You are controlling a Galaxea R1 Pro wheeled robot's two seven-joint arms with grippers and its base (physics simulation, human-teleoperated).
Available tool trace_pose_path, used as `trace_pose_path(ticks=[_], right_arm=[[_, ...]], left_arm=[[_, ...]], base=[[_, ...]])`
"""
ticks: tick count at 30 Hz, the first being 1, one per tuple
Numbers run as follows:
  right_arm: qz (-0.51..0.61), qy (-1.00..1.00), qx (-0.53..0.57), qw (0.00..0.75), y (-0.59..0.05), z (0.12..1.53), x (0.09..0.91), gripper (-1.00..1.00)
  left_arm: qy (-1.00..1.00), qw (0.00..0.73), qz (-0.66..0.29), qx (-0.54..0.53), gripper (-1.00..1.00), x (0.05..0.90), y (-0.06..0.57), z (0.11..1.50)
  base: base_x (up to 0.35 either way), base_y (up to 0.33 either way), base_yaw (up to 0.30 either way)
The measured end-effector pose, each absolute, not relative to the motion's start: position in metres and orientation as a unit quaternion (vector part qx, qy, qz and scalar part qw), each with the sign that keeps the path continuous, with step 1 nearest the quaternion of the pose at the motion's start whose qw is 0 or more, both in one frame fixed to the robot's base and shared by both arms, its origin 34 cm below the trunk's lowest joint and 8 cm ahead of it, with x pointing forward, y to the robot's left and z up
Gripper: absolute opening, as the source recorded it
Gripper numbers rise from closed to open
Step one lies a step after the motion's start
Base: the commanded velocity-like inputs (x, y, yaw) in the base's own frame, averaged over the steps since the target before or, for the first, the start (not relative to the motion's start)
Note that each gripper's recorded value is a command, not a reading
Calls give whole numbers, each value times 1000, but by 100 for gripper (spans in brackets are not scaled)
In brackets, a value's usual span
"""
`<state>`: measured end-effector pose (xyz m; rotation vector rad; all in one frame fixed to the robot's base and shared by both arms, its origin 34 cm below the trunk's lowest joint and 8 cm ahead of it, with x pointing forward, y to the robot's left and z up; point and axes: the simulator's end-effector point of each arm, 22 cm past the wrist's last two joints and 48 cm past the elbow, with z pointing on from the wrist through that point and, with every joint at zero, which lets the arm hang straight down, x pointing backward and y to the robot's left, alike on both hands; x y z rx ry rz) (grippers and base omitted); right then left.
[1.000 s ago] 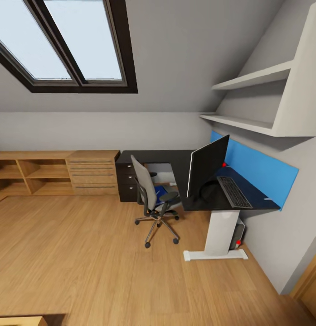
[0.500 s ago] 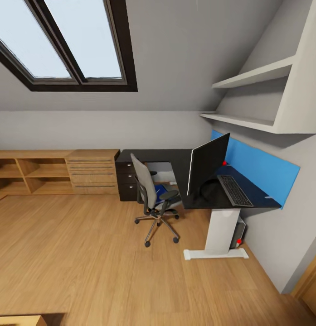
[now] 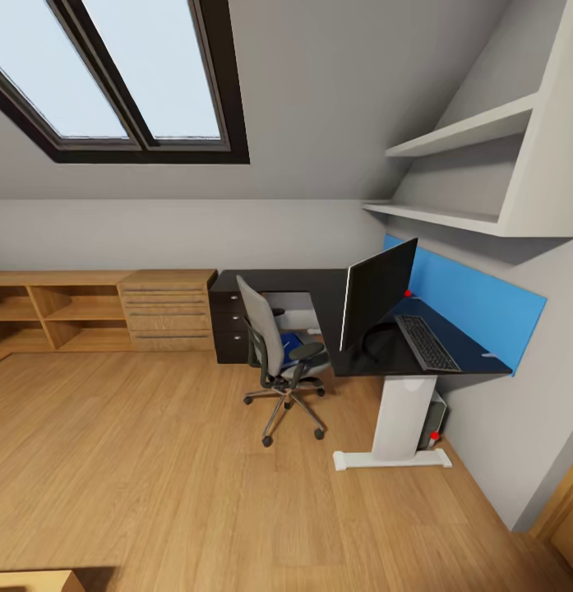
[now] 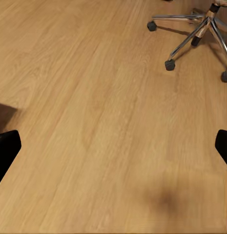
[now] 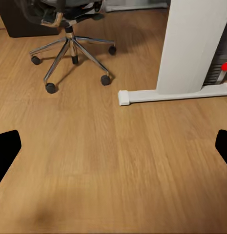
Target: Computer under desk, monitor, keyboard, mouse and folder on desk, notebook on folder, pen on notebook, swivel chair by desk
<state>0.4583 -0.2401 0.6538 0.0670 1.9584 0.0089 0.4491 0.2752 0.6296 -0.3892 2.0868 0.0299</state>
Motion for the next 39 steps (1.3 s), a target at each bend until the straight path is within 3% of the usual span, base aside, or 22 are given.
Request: trace_pose_path(ticks=[11, 24, 33, 39], right_arm=[[39, 877, 32, 479, -200, 676, 591, 100], [43, 889, 28, 455, -150, 727, 723, 100], [36, 898, 28, 437, -152, 716, 729, 100], [30, 908, 30, 416, -158, 729, 742, 100]], left_arm=[[911, 384, -56, -139, 100, 554, 249, 668], [908, 393, -64, -135, 100, 678, 232, 726], [859, 491, -76, -122, 100, 726, 234, 821], [880, 448, -107, -120, 100, 715, 225, 814]], base=[[0, 0, 0], [0, 0, 0], [0, 0, 0], [0, 0, 0]])
